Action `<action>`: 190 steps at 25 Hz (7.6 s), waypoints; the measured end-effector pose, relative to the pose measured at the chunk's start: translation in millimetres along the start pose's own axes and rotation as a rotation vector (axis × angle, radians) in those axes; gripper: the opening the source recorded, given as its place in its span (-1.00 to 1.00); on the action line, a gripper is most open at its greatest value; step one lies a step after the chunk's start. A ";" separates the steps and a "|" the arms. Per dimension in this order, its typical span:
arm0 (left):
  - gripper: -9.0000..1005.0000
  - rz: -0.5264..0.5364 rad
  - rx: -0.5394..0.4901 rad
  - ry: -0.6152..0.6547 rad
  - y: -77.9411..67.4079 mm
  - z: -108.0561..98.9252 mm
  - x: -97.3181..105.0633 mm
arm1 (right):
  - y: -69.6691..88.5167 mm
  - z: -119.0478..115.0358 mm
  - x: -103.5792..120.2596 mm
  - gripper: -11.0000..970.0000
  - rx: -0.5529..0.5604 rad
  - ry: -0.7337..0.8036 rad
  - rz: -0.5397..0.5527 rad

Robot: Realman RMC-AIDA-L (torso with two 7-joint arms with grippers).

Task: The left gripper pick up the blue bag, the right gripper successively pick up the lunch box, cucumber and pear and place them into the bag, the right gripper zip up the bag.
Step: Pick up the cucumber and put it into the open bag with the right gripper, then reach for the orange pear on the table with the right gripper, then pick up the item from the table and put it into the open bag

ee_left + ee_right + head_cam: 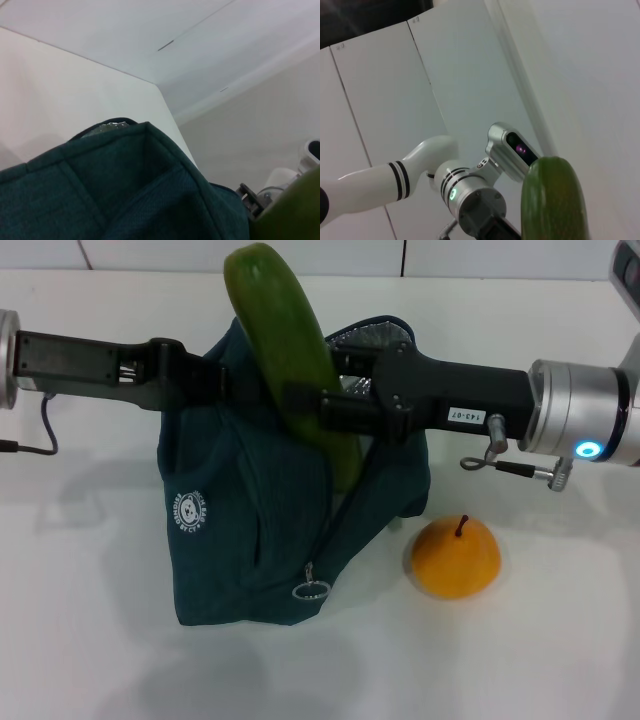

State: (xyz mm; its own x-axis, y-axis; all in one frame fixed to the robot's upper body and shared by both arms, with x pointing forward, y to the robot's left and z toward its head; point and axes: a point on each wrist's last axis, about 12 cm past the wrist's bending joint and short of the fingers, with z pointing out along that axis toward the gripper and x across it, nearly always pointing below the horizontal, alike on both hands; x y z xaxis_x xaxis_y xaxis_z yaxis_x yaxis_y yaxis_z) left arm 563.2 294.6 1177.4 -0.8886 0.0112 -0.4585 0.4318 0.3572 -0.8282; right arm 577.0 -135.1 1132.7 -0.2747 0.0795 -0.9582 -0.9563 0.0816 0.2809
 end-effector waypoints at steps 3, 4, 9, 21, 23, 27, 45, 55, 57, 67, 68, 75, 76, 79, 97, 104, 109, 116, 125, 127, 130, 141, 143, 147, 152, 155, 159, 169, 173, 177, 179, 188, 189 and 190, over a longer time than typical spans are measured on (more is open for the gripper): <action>-0.91 0.000 0.001 -0.006 0.4 -1.1 -0.2 | 0.7 -2.5 4.1 0.12 0.008 0.007 -0.004; -0.91 -0.001 0.000 -0.006 0.6 -1.3 -0.1 | 0.7 -3.3 5.3 0.12 0.011 0.008 -0.004; -0.91 -0.002 -0.002 -0.009 1.2 -1.9 0.4 | 2.0 -8.5 13.1 0.12 0.029 0.020 -0.001; -0.91 -0.004 -0.007 -0.006 2.4 -1.9 1.6 | 4.4 -15.5 20.4 0.12 0.047 0.019 -0.036; -0.91 -0.003 -0.006 -0.006 2.5 -1.7 2.0 | 4.6 -15.2 19.9 0.12 0.046 0.015 -0.048; -0.91 -0.003 -0.007 -0.006 2.9 -1.8 2.8 | 6.3 -13.6 20.4 0.12 0.042 0.002 -0.071; -0.91 -0.004 -0.002 -0.008 2.7 -1.6 3.4 | 13.2 -15.7 26.2 0.14 0.012 0.004 -0.061; -0.91 -0.005 -0.003 -0.008 2.8 -2.7 3.6 | 16.1 -20.7 27.6 0.29 0.007 -0.015 -0.068; -0.91 -0.005 -0.003 -0.009 2.8 -2.9 3.5 | 16.0 -22.4 27.6 0.35 0.012 -0.020 -0.068; -0.91 -0.006 -0.003 -0.009 2.8 -3.2 3.4 | 15.7 -29.0 21.8 0.47 0.027 -0.064 -0.107; -0.91 -0.006 -0.003 -0.009 2.8 -3.2 3.4 | 16.0 -30.1 21.7 0.50 0.026 -0.066 -0.111; -0.91 -0.007 -0.001 -0.009 2.4 -2.8 2.9 | 19.2 -41.4 24.7 0.64 0.052 -0.103 -0.123; -0.91 -0.008 -0.001 -0.009 2.4 -2.8 2.8 | 20.3 -44.4 24.3 0.64 0.053 -0.118 -0.125; -0.91 -0.008 -0.002 -0.009 2.3 -3.1 2.7 | 24.4 -59.3 20.2 0.64 0.065 -0.193 -0.133; -0.91 -0.015 0.021 -0.023 2.0 -1.5 5.8 | 54.6 -157.8 69.9 0.63 0.301 -0.100 -0.104; -0.91 -0.021 0.022 -0.024 3.6 -1.2 9.0 | 62.4 -142.6 94.4 0.54 0.294 -0.006 -0.219; -0.91 -0.021 0.021 -0.023 3.8 -0.9 9.2 | 58.3 -134.9 101.0 0.54 0.299 0.045 -0.208; -0.91 -0.019 0.020 -0.021 3.9 -0.7 9.3 | 53.5 -131.4 100.9 0.53 0.308 0.063 -0.203; -0.91 -0.013 0.021 -0.013 2.8 1.0 7.8 | 49.6 -125.0 100.9 0.24 0.299 0.083 -0.191; -0.91 -0.012 0.022 -0.013 2.6 1.3 7.5 | 48.8 -122.8 101.5 0.09 0.295 0.092 -0.192; -0.91 -0.012 0.021 -0.012 2.5 1.4 7.3 | 47.6 -119.5 101.8 -0.11 0.289 0.100 -0.192; -0.91 -0.011 0.020 -0.011 2.8 1.3 7.9 | 47.1 -117.9 101.5 -0.29 0.286 0.100 -0.192; -0.91 -0.011 0.020 -0.011 2.8 1.4 7.9 | 46.7 -117.8 100.8 -0.29 0.289 0.095 -0.193; -0.91 -0.010 0.022 -0.010 2.8 2.1 8.1 | 45.9 -117.8 100.2 -0.30 0.294 0.093 -0.194; -0.91 -0.010 0.023 -0.009 2.9 2.2 8.6 | 45.9 -117.4 100.3 -0.34 0.292 0.095 -0.195; -0.91 -0.011 0.023 -0.009 2.9 2.3 8.7 | 45.9 -117.5 100.4 -0.41 0.292 0.096 -0.194; -0.91 -0.011 0.023 -0.009 2.9 2.4 8.7 | 45.9 -117.5 100.6 -0.63 0.292 0.096 -0.194; -0.91 -0.010 0.023 -0.008 2.8 2.5 8.6 | 45.7 -117.7 100.9 -0.64 0.295 0.098 -0.193; -0.91 -0.010 0.023 -0.008 2.8 2.5 8.6 | 46.3 -117.5 100.6 -0.82 0.290 0.096 -0.196; -0.91 -0.010 0.023 -0.008 2.8 2.5 8.6 | 46.2 -117.5 100.6 -0.92 0.290 0.096 -0.197; -0.91 -0.010 0.023 -0.008 2.8 2.5 8.6 | 46.1 -117.6 100.7 -0.93 0.291 0.097 -0.198; -0.91 -0.011 0.023 -0.008 2.8 2.4 8.8 | 48.7 -123.4 98.3 -0.93 0.308 0.057 -0.192; -0.91 -0.011 0.023 -0.008 2.9 2.3 8.9 | 49.6 -124.6 97.3 -0.93 0.310 0.043 -0.191; -0.91 -0.012 0.023 -0.008 3.0 2.1 9.2 | 50.7 -126.4 96.3 -0.92 0.313 0.028 -0.190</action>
State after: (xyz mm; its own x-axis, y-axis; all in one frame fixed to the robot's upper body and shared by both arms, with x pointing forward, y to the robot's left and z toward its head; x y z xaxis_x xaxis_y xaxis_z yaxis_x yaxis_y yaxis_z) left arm 556.7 293.8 1169.9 -0.8924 -0.0006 -0.4512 0.4249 0.3356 -0.8407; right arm 489.4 -248.9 1047.9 -0.1016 0.0069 -0.9948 -0.9148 0.3923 0.0962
